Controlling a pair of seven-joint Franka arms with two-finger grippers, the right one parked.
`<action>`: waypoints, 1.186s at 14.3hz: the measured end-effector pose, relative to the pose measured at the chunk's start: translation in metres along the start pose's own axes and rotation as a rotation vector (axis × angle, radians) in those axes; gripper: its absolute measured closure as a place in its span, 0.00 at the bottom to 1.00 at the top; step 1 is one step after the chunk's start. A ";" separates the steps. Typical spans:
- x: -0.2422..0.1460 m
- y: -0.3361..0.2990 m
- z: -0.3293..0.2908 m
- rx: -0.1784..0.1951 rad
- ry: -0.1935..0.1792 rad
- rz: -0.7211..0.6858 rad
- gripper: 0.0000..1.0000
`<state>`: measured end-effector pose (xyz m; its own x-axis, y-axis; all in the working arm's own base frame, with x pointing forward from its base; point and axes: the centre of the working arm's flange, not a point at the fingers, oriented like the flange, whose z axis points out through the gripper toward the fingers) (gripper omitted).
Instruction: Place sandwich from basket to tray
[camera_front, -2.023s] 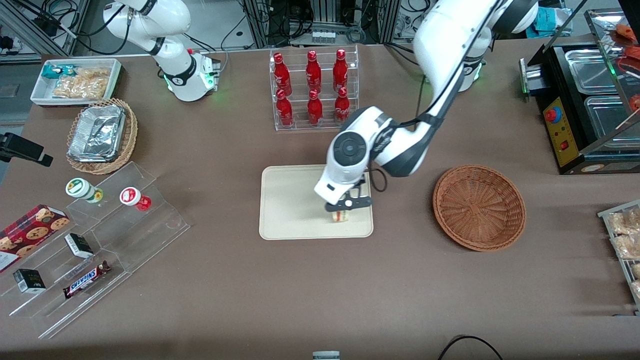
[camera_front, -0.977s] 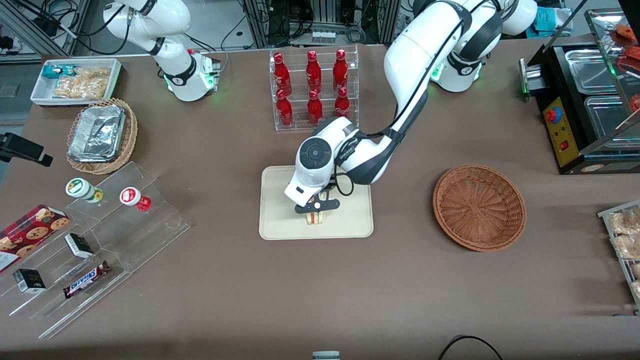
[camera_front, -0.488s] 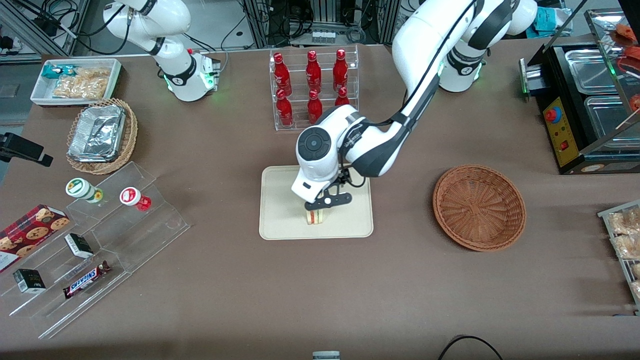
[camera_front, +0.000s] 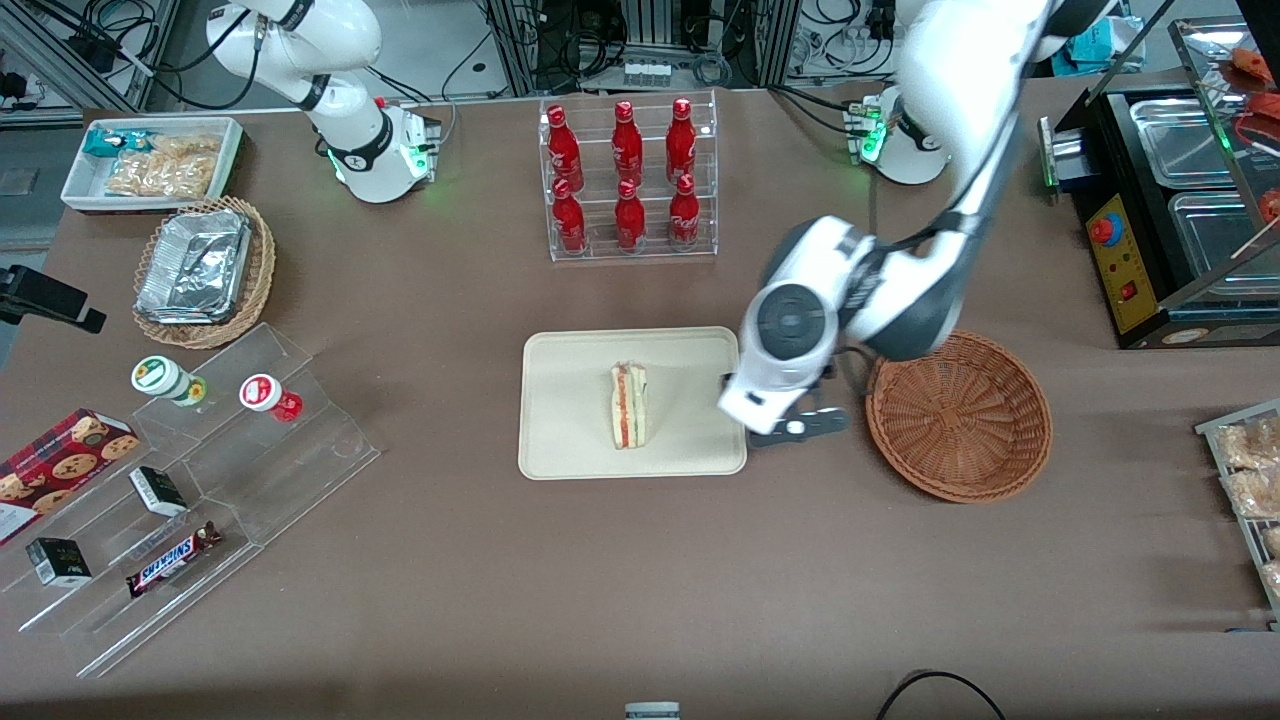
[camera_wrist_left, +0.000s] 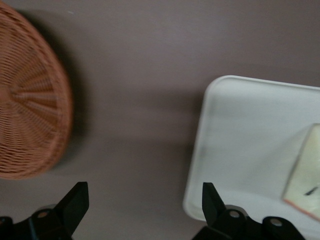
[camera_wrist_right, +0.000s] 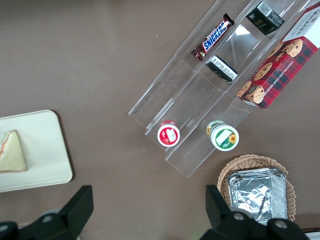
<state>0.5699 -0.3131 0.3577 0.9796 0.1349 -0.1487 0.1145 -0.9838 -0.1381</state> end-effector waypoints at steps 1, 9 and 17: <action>-0.002 -0.027 -0.007 0.002 -0.003 0.031 0.00; -0.040 -0.183 -0.091 0.012 -0.056 0.218 0.00; -0.024 -0.312 -0.191 -0.044 0.060 0.238 0.00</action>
